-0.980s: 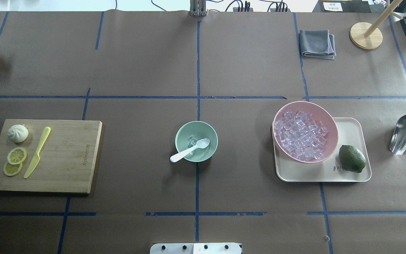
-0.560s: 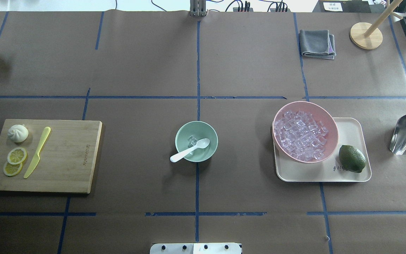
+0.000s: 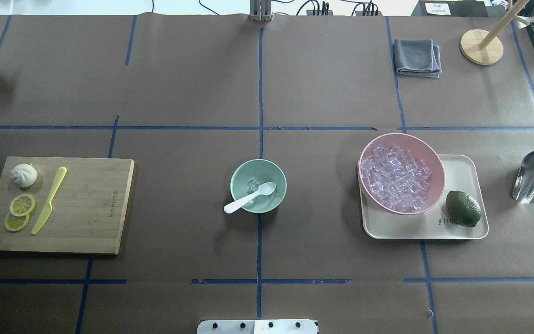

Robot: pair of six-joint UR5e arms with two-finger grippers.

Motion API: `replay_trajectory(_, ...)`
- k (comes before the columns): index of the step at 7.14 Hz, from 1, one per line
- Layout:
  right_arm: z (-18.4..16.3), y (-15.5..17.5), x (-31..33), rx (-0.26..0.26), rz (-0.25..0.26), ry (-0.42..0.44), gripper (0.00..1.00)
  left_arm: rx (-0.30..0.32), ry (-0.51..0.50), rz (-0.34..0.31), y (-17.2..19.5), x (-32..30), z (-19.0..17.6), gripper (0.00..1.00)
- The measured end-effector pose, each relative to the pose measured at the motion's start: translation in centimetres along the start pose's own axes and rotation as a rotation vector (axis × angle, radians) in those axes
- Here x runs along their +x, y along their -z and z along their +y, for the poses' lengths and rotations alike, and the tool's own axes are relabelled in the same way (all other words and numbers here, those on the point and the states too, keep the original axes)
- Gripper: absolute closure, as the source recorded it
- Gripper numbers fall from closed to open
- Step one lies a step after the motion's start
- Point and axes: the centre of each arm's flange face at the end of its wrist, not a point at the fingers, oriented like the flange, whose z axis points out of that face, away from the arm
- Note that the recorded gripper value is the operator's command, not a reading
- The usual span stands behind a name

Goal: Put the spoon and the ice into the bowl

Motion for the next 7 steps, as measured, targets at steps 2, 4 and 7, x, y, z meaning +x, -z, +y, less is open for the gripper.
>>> replay_trajectory(2, -0.12, -0.26, -0.32, -0.006, -0.001, 0.007, 0.0, 0.0, 0.0, 0.001, -0.03, 0.01, 0.06, 0.0)
replay_trajectory(4, -0.14, -0.36, -0.46, -0.008, -0.001, 0.01, 0.0, 0.0, 0.0, 0.0, -0.03, 0.01, 0.11, 0.0)
replay_trajectory(7, -0.17, -0.41, -0.53, -0.009, -0.001, 0.011, 0.0, 0.001, -0.001, 0.001, 0.04, 0.08, 0.12, 0.0)
